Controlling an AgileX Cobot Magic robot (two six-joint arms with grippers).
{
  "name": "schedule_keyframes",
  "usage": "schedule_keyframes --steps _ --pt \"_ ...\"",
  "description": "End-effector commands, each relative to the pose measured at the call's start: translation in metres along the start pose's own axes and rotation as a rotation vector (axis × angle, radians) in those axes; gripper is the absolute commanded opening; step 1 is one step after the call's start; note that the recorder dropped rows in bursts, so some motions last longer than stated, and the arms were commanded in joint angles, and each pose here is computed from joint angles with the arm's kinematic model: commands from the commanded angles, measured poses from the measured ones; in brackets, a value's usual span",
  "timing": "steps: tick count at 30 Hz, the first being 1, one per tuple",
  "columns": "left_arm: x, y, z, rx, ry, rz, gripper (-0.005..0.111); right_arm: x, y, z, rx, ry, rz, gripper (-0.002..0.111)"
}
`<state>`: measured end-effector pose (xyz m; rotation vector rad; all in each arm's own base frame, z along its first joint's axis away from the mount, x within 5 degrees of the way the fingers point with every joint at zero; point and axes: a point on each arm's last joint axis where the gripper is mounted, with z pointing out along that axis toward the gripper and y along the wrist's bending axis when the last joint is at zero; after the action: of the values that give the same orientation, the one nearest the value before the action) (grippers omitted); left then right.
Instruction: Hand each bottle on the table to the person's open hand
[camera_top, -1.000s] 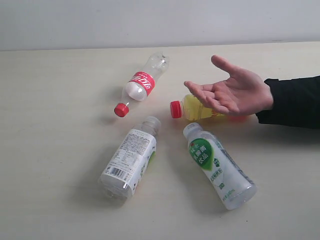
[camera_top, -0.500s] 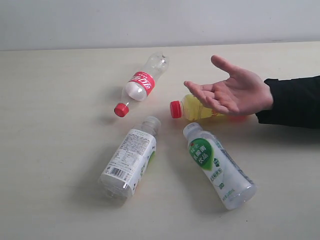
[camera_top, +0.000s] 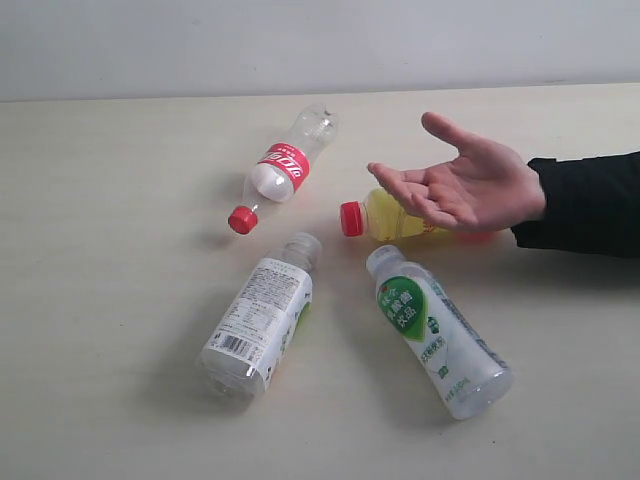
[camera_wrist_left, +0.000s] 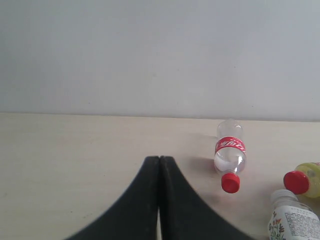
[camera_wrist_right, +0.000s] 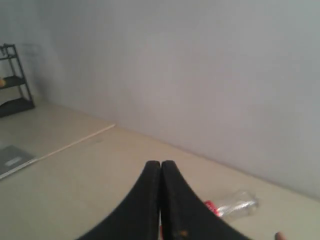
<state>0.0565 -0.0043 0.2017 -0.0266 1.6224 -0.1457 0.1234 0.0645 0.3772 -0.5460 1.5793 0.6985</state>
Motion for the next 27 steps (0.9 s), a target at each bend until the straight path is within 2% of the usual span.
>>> schedule_keyframes --steps 1,5,9,11,14,18,21,23,27 --pt "0.000 0.000 0.000 0.001 -0.004 -0.003 0.000 0.026 -0.008 0.018 -0.085 0.120 0.062 0.000" --pt "0.000 0.000 0.000 0.001 -0.004 -0.003 0.000 0.039 -0.015 0.038 -0.115 0.190 0.110 0.000" --pt "0.000 0.000 0.000 0.001 -0.004 -0.003 0.000 0.054 -0.028 0.062 -0.050 0.252 0.099 0.000" --pt "0.000 0.000 0.000 0.001 -0.004 -0.003 0.000 0.063 -0.035 0.075 0.010 0.283 0.032 0.000" --pt "0.000 0.000 0.000 0.001 -0.004 -0.003 0.000 0.076 -0.053 0.090 0.169 0.337 -0.131 0.000" --pt "0.000 0.000 0.000 0.001 -0.004 -0.003 0.000 0.089 -0.067 0.102 0.300 0.415 -0.313 0.000" --pt "0.000 0.000 0.000 0.001 -0.004 -0.003 0.000 0.093 -0.076 0.104 0.446 0.441 -0.362 0.000" --pt "0.000 0.000 0.000 0.001 -0.004 -0.003 0.000 0.096 -0.083 0.103 0.577 0.455 -0.305 0.000" --pt "0.000 0.000 0.000 0.001 -0.004 -0.003 0.000 0.110 -0.099 0.096 0.786 0.617 -0.317 0.000"
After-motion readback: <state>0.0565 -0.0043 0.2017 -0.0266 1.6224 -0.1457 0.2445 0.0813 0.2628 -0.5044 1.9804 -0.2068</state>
